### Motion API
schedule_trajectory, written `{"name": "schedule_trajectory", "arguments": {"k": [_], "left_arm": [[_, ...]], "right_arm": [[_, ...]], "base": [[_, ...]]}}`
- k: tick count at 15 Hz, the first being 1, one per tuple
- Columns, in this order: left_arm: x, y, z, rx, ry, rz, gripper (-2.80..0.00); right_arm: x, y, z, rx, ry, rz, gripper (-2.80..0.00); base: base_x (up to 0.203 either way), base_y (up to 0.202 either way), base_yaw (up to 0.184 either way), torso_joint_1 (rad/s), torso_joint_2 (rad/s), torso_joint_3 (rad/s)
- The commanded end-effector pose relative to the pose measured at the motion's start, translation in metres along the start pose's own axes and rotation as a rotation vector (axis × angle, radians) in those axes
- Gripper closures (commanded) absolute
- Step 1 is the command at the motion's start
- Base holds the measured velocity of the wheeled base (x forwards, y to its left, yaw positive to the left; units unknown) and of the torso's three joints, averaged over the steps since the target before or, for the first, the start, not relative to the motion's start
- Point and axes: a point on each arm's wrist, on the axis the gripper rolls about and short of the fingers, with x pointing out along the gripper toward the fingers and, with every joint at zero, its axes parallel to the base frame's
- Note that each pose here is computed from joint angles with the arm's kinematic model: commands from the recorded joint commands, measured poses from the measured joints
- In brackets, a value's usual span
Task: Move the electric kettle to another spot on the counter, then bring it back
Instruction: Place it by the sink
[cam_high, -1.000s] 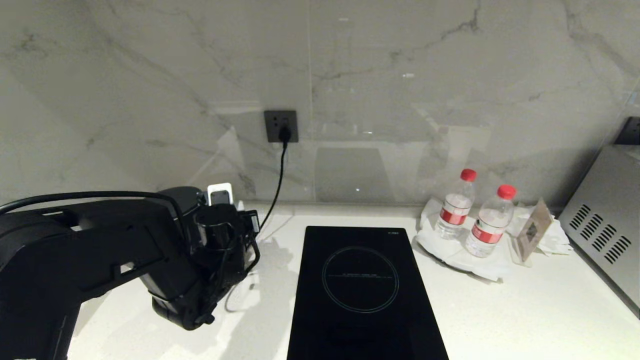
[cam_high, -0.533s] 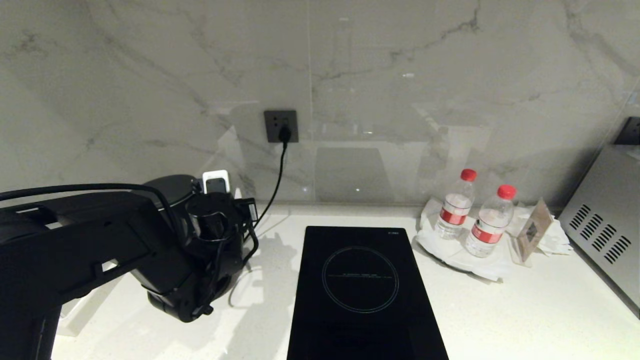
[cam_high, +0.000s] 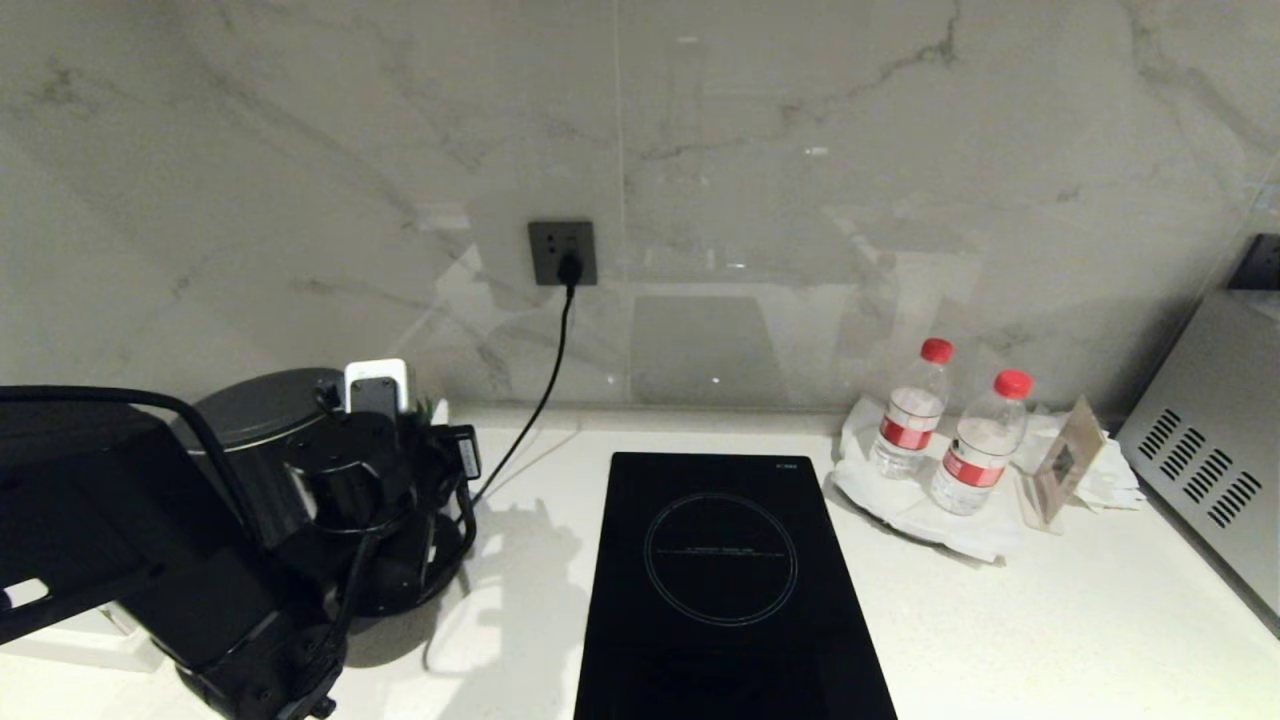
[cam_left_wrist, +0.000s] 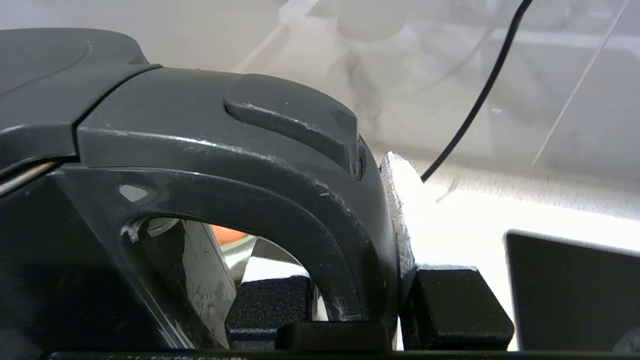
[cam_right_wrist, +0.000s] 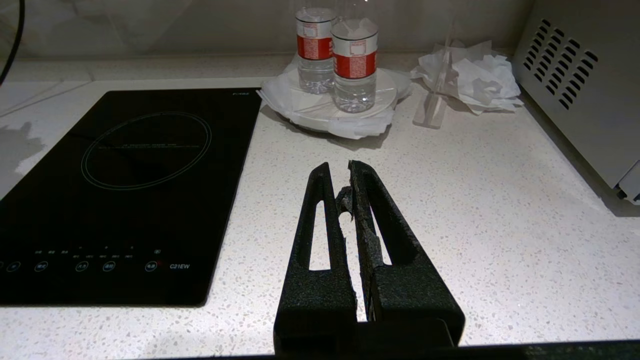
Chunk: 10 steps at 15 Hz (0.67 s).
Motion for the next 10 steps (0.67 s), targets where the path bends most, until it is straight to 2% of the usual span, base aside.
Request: {"name": "schedule_trajectory", "arguments": {"k": [1, 3, 5, 10], "left_arm": [[-0.015, 0.014, 0.003, -0.005, 0.006, 0.008, 0.00], [-0.020, 0.030, -0.009, 0.015, 0.055, 0.035, 0.00], [-0.034, 0.043, -0.003, -0.023, 0.056, 0.026, 0.00], [-0.061, 0.067, -0.002, -0.035, 0.091, 0.028, 0.00]], "right_arm": [[0.000, 0.000, 0.000, -0.001, 0.001, 0.000, 0.00], [0.000, 0.000, 0.000, -0.001, 0.001, 0.000, 0.00], [0.000, 0.000, 0.000, -0.001, 0.001, 0.000, 0.00], [0.000, 0.000, 0.000, -0.001, 0.001, 0.000, 0.00]], "base": [[0.000, 0.000, 0.000, 0.000, 0.00, 0.000], [0.000, 0.000, 0.000, 0.000, 0.00, 0.000], [0.000, 0.000, 0.000, 0.000, 0.00, 0.000], [0.000, 0.000, 0.000, 0.000, 0.00, 0.000]]}}
